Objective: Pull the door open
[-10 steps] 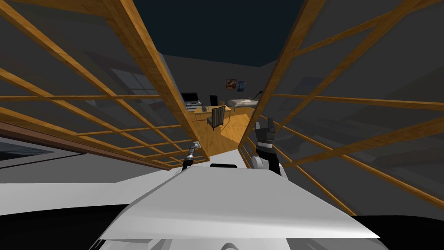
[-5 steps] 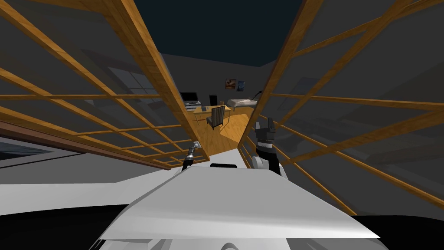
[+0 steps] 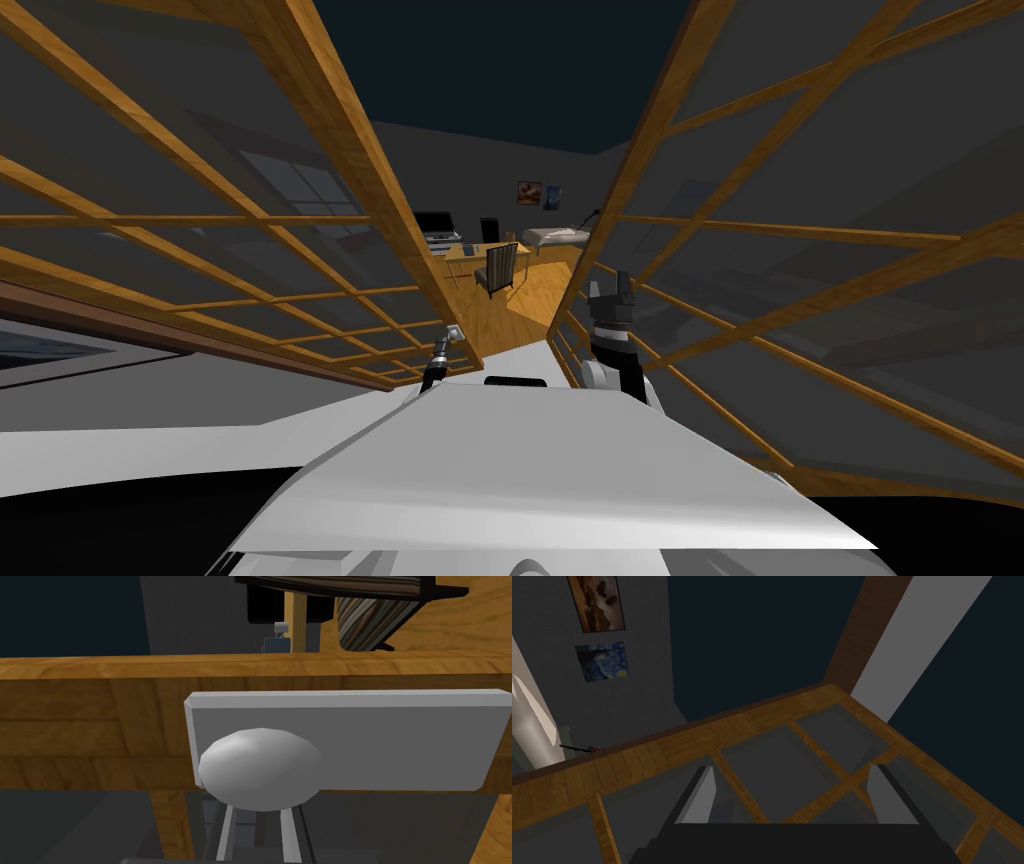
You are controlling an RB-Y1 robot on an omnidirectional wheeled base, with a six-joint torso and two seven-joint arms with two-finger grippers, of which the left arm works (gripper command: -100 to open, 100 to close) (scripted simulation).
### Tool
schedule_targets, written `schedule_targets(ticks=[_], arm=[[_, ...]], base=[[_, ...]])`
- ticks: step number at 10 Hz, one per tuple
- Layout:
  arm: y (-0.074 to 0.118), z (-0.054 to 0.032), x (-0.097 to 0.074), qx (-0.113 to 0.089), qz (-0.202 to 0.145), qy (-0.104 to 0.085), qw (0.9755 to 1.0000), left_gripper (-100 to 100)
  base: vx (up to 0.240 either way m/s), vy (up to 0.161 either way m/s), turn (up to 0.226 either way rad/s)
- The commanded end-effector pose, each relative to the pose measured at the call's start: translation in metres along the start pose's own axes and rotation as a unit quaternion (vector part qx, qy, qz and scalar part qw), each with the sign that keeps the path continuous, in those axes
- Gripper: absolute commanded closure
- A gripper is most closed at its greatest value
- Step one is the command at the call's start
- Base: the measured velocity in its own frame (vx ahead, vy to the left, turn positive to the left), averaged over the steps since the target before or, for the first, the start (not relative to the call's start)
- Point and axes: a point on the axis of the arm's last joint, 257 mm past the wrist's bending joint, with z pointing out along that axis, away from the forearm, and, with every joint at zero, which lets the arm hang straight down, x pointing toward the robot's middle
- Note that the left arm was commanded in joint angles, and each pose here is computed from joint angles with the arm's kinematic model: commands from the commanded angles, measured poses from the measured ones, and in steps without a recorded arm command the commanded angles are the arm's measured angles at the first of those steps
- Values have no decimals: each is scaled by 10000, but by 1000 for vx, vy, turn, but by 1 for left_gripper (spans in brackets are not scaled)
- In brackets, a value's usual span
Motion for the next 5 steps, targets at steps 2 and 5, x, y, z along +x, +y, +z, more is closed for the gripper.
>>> schedule_targets(ticks=[2, 5], arm=[[-26, 26, 162, 33, -463, 92, 9989, 100], [-24, 51, 164, 26, -931, 70, 9956, 100]], base=[[-40, 8, -30], [-48, 12, -40]])
